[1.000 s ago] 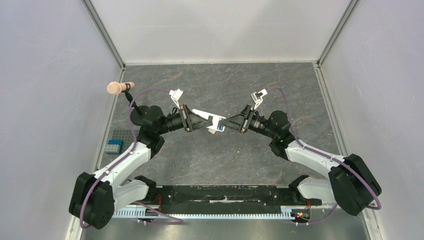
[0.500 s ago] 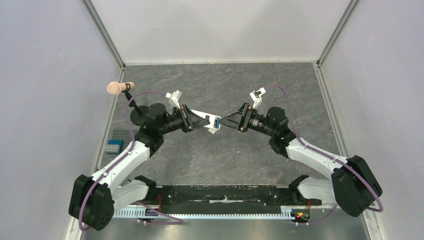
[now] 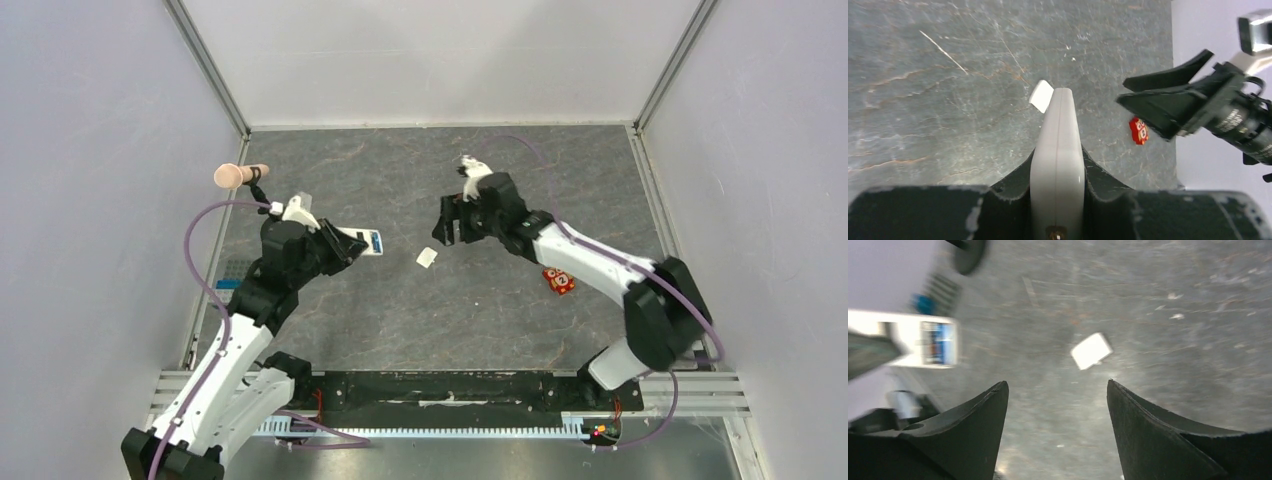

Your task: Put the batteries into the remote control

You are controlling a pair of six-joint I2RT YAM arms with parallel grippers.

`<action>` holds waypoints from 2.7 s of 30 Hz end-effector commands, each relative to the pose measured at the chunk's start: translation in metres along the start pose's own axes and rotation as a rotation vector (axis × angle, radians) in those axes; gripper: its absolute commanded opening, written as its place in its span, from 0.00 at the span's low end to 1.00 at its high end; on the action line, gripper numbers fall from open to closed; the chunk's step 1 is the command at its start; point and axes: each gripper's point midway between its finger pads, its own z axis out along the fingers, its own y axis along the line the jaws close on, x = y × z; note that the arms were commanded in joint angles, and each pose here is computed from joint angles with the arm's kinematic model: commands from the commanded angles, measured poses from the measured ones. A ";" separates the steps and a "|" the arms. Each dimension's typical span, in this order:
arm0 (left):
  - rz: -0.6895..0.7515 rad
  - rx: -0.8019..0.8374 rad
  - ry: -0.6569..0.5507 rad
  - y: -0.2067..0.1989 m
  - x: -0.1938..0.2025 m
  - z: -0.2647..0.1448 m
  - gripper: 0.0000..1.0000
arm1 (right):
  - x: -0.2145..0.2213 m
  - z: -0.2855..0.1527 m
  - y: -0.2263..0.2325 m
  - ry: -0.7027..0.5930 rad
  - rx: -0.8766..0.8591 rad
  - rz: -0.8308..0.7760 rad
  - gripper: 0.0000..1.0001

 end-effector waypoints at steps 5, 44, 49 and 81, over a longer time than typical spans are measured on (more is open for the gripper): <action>0.082 -0.162 -0.200 0.010 -0.048 -0.046 0.02 | 0.029 0.055 -0.011 0.280 0.181 -0.499 0.78; 0.082 -0.107 -0.171 0.008 -0.035 -0.049 0.02 | 0.100 0.089 -0.060 0.488 0.389 -0.173 0.40; 0.083 -0.083 -0.165 0.005 -0.033 -0.043 0.02 | 0.079 0.050 -0.081 0.216 0.649 0.188 0.32; 0.097 0.052 -0.164 -0.014 -0.027 -0.040 0.02 | 0.082 -0.001 -0.096 -0.073 0.997 0.860 0.98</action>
